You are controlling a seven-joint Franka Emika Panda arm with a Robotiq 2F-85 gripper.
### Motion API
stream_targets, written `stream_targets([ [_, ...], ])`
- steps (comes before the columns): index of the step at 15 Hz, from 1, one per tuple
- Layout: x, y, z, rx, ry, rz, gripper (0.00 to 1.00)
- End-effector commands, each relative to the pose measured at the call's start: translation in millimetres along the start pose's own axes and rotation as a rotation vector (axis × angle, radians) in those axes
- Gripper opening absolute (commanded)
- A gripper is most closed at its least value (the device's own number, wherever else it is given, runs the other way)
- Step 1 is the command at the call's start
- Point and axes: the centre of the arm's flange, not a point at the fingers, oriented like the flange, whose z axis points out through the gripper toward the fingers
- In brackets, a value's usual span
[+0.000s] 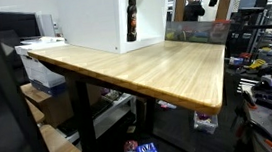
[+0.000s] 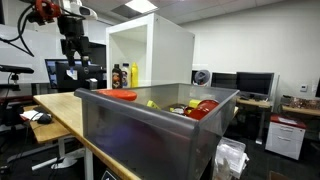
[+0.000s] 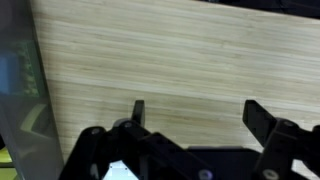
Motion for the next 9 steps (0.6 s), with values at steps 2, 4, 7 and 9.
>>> stream_targets([
  [2,-1.2,2.5,-4.8,-0.017,0.08,0.012,1.0],
  [4,1.1,6.1,-15.0,-0.019,0.126,0.021,1.0],
  [7,-2.2,6.4,-28.5,-0.011,0.154,-0.001,1.0],
  [9,-3.1,4.6,-30.3,-0.017,0.159,-0.007,1.0],
])
